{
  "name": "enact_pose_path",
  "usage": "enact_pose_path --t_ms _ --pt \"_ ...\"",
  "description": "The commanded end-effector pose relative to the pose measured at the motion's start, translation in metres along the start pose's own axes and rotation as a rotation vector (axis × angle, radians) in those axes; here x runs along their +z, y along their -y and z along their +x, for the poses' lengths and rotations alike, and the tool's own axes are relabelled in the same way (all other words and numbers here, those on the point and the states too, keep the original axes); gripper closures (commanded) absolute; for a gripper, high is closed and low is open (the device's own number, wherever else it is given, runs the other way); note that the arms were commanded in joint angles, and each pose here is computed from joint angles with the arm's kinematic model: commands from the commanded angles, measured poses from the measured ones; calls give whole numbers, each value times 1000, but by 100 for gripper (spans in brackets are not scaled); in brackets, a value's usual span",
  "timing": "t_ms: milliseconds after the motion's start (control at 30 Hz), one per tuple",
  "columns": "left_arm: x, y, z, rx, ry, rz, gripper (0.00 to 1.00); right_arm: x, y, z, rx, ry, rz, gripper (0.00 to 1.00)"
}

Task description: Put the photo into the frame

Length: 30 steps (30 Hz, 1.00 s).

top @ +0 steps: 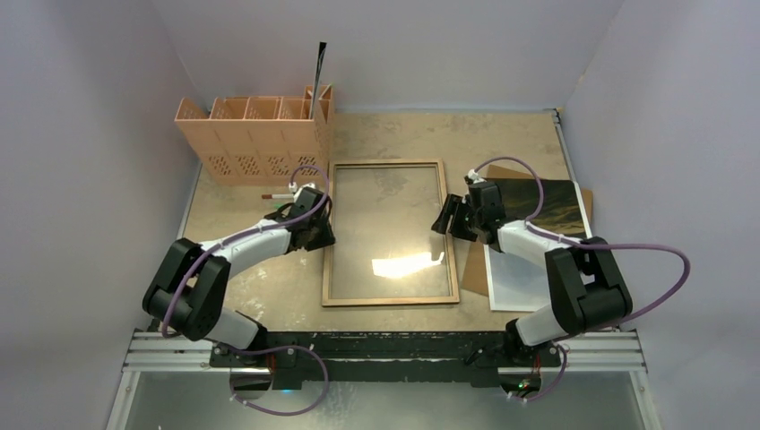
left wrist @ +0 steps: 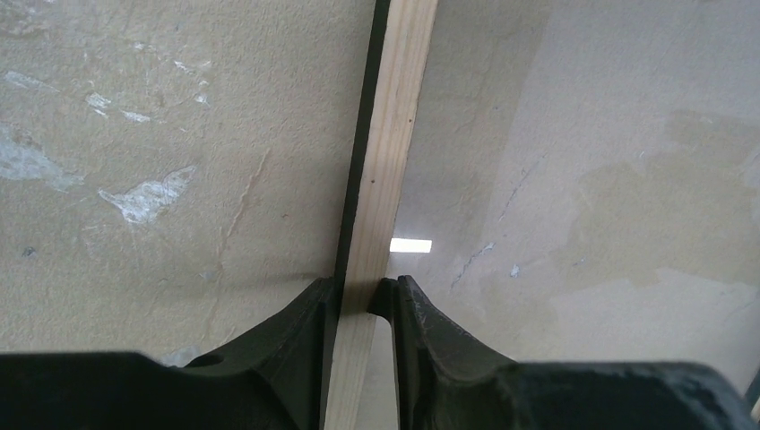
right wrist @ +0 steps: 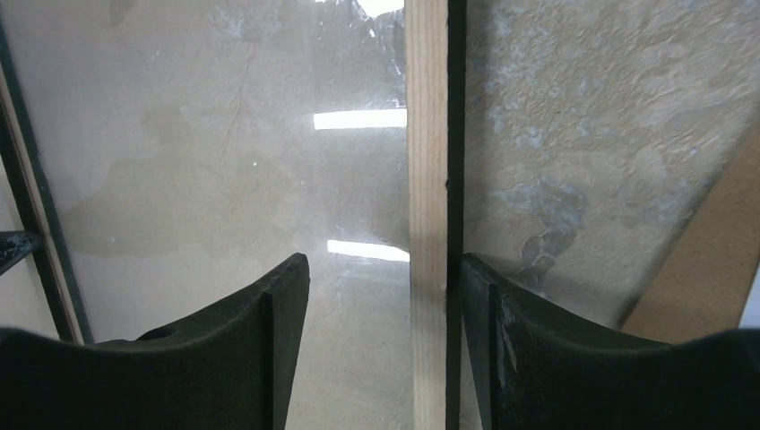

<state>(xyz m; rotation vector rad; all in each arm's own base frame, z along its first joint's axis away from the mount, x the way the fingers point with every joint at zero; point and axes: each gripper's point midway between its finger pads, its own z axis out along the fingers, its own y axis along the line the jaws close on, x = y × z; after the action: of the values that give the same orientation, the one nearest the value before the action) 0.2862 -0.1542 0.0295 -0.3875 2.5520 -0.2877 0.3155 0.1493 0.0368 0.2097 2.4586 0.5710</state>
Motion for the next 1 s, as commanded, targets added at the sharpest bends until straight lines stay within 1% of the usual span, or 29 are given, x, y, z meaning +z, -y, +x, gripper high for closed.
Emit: enact_pose_path --t_ms 0,133,200,267,367,400,467,533,567,667,800,867,967 --pt "8 15 -8 28 -11 50 71 -1 -20 2 -22 -25 -112 37" --pt "11 35 -10 55 -32 138 73 -5 -34 3 -33 -43 -189 38" --pt "10 33 -16 53 -15 113 73 -4 -27 -4 -28 -22 -131 38" --pt "8 21 -27 47 24 30 72 -6 -16 -16 -25 20 -43 35" --pt "-1 -5 -40 43 84 -118 64 -17 2 -38 -23 104 97 31" --pt "-5 -12 -44 47 103 -155 60 -23 10 -48 -23 143 150 30" --pt "-15 -23 -49 57 125 -210 50 -37 28 -63 -20 220 277 25" --pt "-23 -28 -50 68 130 -228 45 -51 50 -81 -11 293 401 18" --pt "-26 -28 -49 72 127 -220 44 -57 59 -89 9 315 448 16" --pt "-35 -20 -49 79 136 -153 41 -62 71 -105 28 342 517 14" --pt "-46 -9 -54 79 158 -86 39 -50 87 -114 9 303 643 13" --pt "-50 -1 -56 69 168 -37 38 -45 95 -123 -9 310 707 13" --pt "-52 16 -52 51 160 61 37 -31 94 -132 -47 297 717 15"
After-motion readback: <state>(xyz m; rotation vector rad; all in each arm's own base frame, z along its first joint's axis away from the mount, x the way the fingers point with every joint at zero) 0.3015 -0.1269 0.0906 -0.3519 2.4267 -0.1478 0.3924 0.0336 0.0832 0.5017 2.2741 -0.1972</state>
